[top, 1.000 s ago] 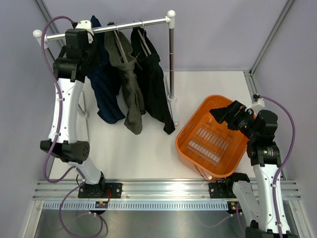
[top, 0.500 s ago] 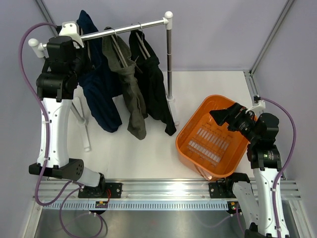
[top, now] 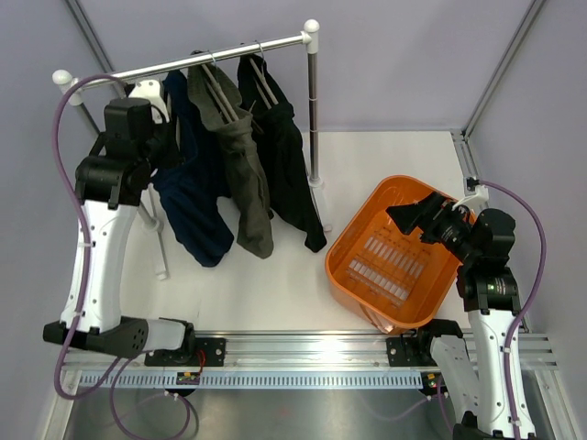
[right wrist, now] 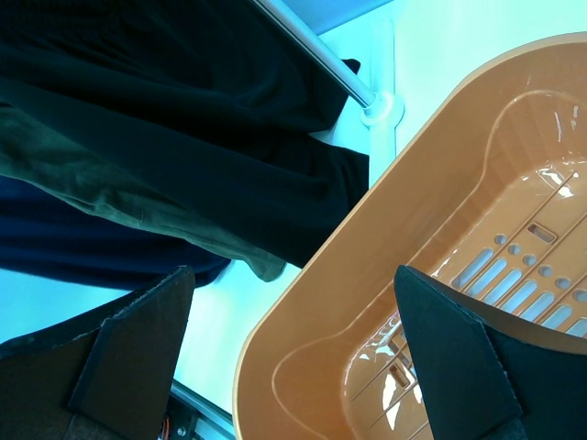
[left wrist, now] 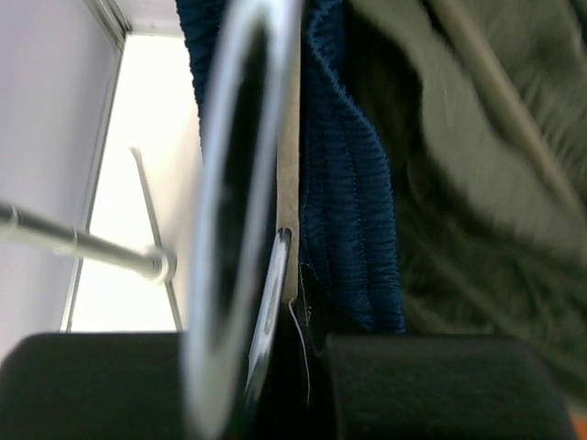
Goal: Remove the shorts from the hanger
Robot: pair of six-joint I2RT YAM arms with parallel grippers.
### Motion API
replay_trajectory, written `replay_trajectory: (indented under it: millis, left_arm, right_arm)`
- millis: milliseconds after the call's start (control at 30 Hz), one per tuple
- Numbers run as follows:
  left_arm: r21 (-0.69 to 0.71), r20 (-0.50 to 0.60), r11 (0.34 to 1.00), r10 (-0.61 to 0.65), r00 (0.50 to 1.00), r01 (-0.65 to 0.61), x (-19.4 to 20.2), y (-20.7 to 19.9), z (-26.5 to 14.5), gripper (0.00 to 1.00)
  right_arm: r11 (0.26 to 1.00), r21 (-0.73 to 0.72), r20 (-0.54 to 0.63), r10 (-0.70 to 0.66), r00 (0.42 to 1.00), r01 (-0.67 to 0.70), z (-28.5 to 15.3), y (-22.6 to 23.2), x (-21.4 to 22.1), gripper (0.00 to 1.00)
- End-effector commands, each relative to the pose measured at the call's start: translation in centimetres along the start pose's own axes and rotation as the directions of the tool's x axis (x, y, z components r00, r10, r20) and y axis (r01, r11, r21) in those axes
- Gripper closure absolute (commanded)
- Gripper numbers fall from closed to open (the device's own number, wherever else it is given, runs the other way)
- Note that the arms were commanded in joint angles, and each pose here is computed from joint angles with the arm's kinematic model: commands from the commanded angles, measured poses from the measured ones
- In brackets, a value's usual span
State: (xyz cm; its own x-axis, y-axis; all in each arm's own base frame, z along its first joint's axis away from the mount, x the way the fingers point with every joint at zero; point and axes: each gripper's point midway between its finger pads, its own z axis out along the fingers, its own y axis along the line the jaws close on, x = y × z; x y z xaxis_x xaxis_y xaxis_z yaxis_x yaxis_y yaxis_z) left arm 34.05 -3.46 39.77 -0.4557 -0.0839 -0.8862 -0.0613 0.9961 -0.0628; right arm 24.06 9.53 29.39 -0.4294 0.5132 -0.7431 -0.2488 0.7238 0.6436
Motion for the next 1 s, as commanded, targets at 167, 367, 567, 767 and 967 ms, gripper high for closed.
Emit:
replay_trajectory:
  millis: [167, 367, 567, 767, 967]
  left_arm:
    - [0.034, 0.121, 0.999, -0.027, 0.992, 0.023, 1.1, -0.4, -4.3, 1.00]
    - [0.039, -0.001, 0.999, 0.006, 1.000, -0.006, 7.1, -1.0, -3.3, 1.00]
    - [0.187, -0.099, 0.980, 0.080, 0.992, -0.061, 13.3, -5.0, -3.2, 1.00]
    - [0.427, -0.184, 0.889, 0.265, 0.947, -0.166, 18.9, -9.6, -6.2, 1.00]
    - [0.636, -0.173, 0.740, 0.416, 0.893, -0.221, 22.3, -13.8, -10.5, 1.00]
  right_arm:
    - [0.998, -0.044, -0.018, -0.051, 0.999, 0.050, -0.1, 0.4, 0.4, 0.01]
    - [0.996, -0.068, -0.048, -0.064, 0.997, 0.061, 0.3, 0.6, 0.8, 0.02]
    - [0.991, -0.101, -0.102, -0.102, 0.990, 0.092, 0.8, 1.7, 1.4, 0.05]
    - [0.974, -0.176, -0.169, -0.169, 0.971, 0.139, 0.9, 4.9, 3.2, 0.06]
    - [0.955, -0.252, -0.228, -0.218, 0.949, 0.158, 1.0, 8.1, 5.2, 0.08]
